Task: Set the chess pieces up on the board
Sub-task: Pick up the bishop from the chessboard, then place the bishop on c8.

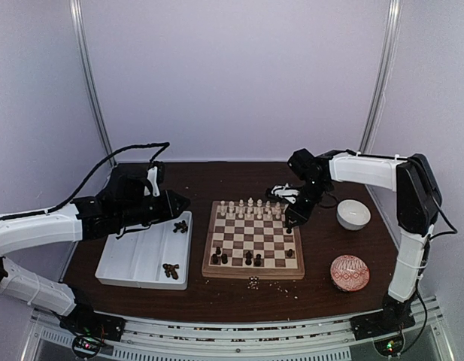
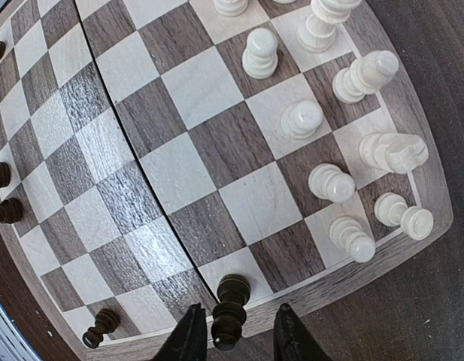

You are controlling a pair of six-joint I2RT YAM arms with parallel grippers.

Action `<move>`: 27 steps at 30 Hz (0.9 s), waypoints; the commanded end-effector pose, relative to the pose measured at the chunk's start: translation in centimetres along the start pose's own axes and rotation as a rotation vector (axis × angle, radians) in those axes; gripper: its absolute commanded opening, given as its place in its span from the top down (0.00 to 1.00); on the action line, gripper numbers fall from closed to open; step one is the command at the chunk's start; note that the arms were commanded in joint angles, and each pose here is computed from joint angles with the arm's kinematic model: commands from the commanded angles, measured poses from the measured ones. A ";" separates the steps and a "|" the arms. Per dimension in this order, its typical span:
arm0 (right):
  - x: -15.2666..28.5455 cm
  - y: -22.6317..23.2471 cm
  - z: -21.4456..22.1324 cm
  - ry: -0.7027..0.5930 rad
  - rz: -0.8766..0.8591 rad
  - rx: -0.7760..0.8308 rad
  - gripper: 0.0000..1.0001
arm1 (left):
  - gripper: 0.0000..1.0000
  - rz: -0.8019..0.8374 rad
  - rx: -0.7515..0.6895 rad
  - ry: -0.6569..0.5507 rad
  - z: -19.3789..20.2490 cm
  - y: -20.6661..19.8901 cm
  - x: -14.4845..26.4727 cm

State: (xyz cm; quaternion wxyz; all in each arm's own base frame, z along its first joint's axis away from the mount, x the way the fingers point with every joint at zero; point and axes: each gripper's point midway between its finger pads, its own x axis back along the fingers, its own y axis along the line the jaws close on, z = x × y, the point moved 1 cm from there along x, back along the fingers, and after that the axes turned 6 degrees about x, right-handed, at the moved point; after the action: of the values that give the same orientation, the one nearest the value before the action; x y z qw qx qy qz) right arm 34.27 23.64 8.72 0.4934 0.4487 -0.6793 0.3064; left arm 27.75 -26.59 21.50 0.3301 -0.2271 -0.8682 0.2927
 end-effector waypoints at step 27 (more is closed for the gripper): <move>2.7 12.5 -1.8 -0.027 -0.061 0.264 0.96 | 1.00 0.042 0.014 -0.011 -0.4 -1.1 -0.4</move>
State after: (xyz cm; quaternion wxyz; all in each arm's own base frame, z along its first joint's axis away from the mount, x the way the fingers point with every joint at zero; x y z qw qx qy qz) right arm 25.63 29.63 13.64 0.4101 0.5255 -0.6534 0.3589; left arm 27.79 -26.86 20.80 0.3414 -0.2241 -0.8635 0.2960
